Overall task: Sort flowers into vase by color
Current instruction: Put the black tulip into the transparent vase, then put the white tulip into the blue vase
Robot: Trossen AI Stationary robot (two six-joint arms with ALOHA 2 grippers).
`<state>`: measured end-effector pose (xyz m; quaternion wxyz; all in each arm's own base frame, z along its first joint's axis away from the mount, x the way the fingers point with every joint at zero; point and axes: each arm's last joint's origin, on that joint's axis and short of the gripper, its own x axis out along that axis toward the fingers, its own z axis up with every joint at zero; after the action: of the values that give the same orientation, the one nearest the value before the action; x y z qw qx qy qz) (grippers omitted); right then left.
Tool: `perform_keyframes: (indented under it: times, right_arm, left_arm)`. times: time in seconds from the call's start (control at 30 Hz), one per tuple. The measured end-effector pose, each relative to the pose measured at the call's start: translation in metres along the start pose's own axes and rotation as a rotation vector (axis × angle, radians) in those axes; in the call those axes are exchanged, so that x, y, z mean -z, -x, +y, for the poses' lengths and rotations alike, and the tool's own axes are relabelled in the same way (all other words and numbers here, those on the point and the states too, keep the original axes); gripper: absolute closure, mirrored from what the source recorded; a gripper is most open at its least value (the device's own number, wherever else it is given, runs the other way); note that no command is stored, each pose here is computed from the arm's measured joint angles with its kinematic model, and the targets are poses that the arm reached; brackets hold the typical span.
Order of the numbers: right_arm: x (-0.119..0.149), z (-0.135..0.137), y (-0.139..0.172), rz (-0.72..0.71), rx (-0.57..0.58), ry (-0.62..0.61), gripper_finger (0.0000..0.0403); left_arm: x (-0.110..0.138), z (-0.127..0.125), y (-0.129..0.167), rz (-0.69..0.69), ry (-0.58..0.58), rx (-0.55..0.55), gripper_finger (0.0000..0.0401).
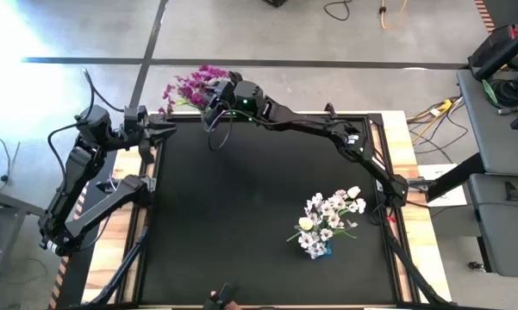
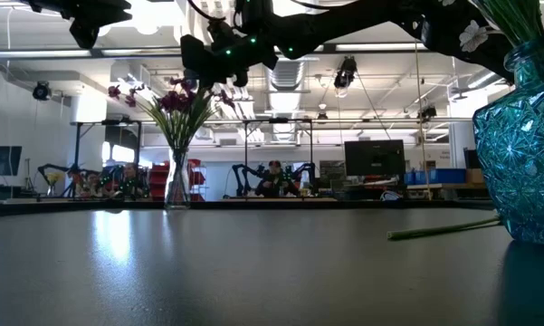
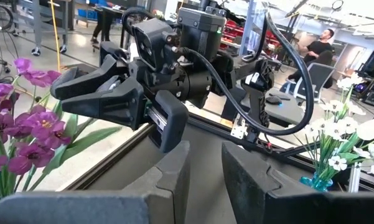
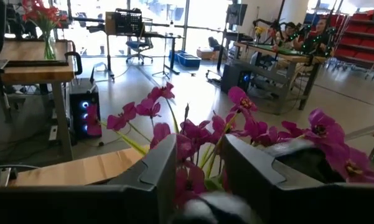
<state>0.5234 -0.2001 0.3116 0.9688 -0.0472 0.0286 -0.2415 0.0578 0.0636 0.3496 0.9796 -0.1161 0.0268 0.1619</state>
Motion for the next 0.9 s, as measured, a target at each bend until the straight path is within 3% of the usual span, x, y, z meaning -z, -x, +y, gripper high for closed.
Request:
perform_keyframes:
  times: [0.2, 0.43, 0.57, 0.73, 0.9]
  right_arm:
    - [-0.02, -0.002, 0.003, -0.047, 0.005, -0.003, 0.0254]
    - [-0.023, -0.003, 0.006, 0.002, -0.001, 0.0, 0.0236]
    - [-0.037, -0.001, 0.015, -0.005, -0.008, 0.043, 0.0233]
    - [-0.062, -0.002, 0.031, -0.018, -0.014, 0.087, 0.0244]
    - [-0.088, -0.007, 0.059, 0.077, -0.029, 0.095, 0.0284]
  left_arm:
    - [0.0, 0.0, 0.0, 0.0, 0.0, 0.0, 0.0324]
    - [0.0, 0.0, 0.0, 0.0, -0.012, 0.001, 0.0324]
    - [0.0, 0.0, 0.0, 0.0, -0.016, 0.0, 0.0324]
    - [0.001, 0.0, 0.0, 0.007, -0.019, 0.0, 0.0324]
    - [0.004, 0.003, -0.003, 0.045, 0.023, -0.003, 0.0324]
